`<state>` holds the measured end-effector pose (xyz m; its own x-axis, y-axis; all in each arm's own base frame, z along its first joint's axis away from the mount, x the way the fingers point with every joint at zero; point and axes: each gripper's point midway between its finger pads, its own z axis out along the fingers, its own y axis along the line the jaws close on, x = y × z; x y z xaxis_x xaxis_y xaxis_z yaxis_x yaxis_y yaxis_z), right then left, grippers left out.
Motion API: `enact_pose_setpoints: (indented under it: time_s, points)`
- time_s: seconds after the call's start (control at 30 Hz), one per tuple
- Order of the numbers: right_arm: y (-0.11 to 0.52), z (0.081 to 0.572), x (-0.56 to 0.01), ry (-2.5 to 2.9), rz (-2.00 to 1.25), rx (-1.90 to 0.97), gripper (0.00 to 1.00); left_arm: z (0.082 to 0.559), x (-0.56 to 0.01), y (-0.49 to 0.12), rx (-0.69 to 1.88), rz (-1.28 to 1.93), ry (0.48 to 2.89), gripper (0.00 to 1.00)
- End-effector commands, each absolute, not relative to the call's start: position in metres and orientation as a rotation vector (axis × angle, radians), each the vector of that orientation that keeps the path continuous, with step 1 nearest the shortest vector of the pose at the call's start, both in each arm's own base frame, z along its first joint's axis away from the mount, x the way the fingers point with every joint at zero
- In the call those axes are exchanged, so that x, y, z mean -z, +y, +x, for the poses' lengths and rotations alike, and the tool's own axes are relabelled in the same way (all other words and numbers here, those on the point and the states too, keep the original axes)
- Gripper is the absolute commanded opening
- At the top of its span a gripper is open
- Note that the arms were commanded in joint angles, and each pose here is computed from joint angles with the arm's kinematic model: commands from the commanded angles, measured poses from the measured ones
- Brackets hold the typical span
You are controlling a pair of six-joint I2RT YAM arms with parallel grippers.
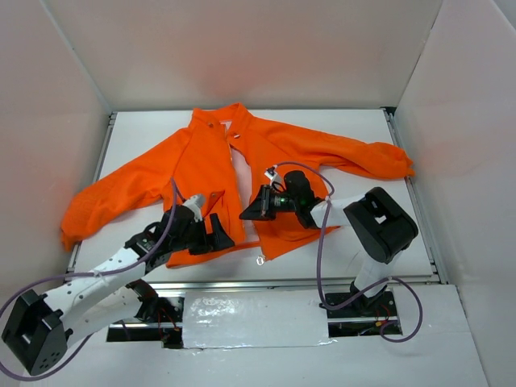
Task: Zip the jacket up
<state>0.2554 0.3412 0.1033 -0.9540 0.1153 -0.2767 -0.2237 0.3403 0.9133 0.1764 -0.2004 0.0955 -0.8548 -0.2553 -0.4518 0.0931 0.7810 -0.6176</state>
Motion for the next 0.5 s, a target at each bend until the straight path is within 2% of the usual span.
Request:
enact_pose_setpoints:
  time_s: [0.0,0.2,0.47]
  points:
    - [0.347,0.244,-0.126,2.232,-0.138,-1.738,0.00,0.189,-0.154,-0.248,1.213,-0.015,2.223,0.91]
    - [0.348,0.240,-0.120,2.255,-0.116,-1.695,0.00,0.192,-0.156,-0.260,1.230,-0.004,2.212,0.85]
    - [0.349,0.240,-0.121,2.251,-0.110,-1.681,0.00,0.195,-0.130,-0.253,1.131,-0.064,2.297,0.78]
